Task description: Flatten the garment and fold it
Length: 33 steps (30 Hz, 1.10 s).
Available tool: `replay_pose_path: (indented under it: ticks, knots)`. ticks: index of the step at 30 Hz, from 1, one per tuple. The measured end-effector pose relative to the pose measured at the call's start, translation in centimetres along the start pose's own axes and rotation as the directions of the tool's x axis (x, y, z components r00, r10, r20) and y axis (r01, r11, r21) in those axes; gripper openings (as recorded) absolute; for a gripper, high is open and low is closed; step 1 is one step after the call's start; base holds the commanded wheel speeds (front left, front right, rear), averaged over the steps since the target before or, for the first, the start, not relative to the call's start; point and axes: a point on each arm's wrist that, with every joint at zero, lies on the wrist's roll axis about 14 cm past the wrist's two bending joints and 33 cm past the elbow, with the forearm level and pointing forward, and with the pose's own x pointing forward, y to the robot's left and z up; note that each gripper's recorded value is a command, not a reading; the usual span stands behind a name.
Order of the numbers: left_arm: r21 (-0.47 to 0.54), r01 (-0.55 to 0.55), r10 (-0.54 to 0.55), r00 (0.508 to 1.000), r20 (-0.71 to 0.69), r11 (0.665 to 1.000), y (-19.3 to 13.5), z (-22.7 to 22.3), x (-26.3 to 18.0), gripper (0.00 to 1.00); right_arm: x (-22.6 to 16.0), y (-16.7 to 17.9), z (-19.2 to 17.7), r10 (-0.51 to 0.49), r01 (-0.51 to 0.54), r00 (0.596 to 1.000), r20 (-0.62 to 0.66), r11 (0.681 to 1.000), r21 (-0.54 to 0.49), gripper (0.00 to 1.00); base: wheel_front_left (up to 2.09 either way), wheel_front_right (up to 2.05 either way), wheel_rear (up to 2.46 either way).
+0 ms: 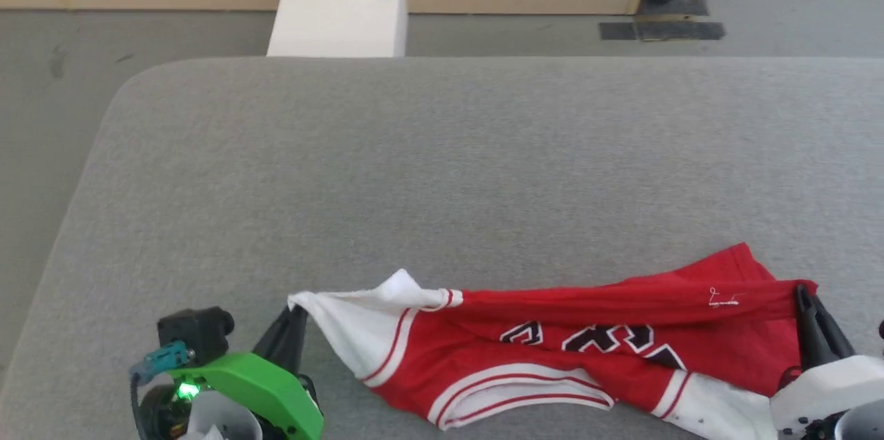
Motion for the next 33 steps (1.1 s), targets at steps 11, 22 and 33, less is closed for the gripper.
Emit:
replay_pose_path:
  ticks: [11,22,33]
  knots:
    - [0.254,0.24,-0.294,0.934,0.202,0.937,-7.0,11.3,4.6,0.0,-0.7,1.1,10.9,0.073,-0.043,0.981,0.182,0.986,-0.164,0.0,0.0,0.0,0.0]
    - [0.365,0.299,-0.436,0.812,0.388,0.882,-12.4,24.5,10.3,0.0,6.0,4.9,21.8,0.204,-0.091,0.953,0.225,0.899,-0.429,0.0,0.0,0.0,0.0]
    - [0.442,0.12,-0.381,0.728,0.57,0.889,-11.4,34.3,17.8,0.0,16.7,7.5,26.6,0.191,-0.049,0.953,0.237,0.864,-0.501,0.0,0.0,0.0,0.0]
